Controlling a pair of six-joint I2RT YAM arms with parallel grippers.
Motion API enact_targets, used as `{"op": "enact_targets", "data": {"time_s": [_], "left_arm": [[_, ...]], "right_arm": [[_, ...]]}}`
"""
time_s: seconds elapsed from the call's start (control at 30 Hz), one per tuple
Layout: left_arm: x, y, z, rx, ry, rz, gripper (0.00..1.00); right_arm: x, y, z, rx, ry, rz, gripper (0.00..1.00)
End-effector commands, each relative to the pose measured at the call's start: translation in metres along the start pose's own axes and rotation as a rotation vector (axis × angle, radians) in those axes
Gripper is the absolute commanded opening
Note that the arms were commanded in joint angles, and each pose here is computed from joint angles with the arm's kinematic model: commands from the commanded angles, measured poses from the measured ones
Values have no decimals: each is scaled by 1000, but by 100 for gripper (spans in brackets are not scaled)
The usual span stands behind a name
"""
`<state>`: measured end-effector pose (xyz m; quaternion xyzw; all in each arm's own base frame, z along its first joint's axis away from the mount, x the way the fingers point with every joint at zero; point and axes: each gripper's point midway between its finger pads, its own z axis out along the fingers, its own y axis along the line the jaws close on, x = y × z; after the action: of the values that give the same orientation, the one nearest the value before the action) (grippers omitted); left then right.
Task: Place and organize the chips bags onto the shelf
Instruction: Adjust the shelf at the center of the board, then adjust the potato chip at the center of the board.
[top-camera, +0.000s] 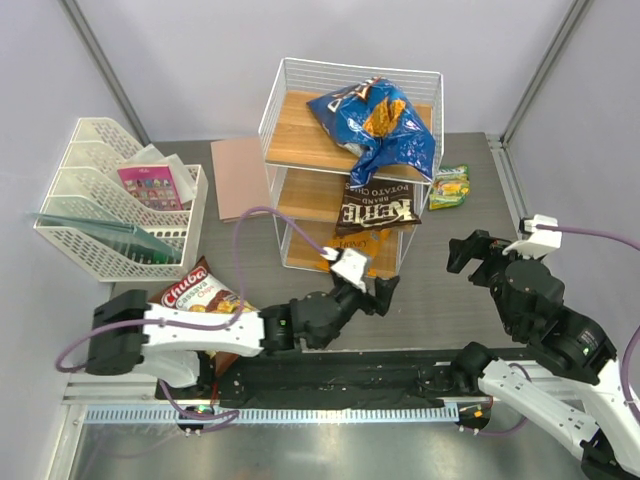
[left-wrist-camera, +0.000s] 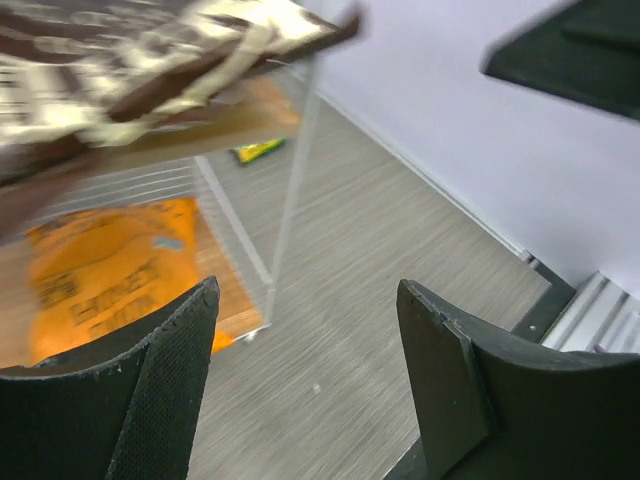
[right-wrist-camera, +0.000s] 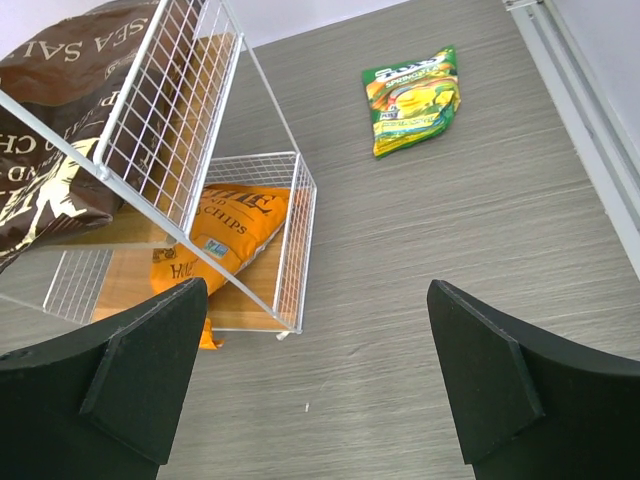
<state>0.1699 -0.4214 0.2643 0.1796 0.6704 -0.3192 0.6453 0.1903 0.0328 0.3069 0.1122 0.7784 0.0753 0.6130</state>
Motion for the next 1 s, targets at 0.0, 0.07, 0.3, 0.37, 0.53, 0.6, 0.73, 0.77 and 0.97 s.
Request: {"op": "enact_targets", "data": {"time_s": [0.0, 0.07, 0.3, 0.37, 0.53, 0.6, 0.73, 0.77, 0.97], "left_arm": [[-3, 58, -36, -219, 58, -30, 72], [4, 87, -59, -297, 113, 7, 72], [16, 199, -145, -682, 167, -49, 84], [16, 216, -161, -761, 146, -150, 84], [21, 247, -201, -887, 190, -128, 85], [21, 255, -207, -944, 186, -144, 85], [26, 278, -232, -1109, 239, -132, 88], [29, 281, -237, -1132, 258, -136, 88], [40, 297, -266, -1230, 253, -286, 88]], "right_arm": [[2, 14, 3, -56, 8, 5, 97], [0, 16, 2, -69, 7, 6, 97], [-3, 27, 0, -124, 10, 23, 97], [0, 31, 1, -142, 21, 16, 97], [7, 51, 5, -225, 58, -35, 96], [15, 71, 2, -328, 101, -55, 93], [17, 75, -2, -374, 97, -56, 91], [17, 72, -1, -361, 91, -59, 91], [9, 63, 2, -313, 57, -97, 94]]}}
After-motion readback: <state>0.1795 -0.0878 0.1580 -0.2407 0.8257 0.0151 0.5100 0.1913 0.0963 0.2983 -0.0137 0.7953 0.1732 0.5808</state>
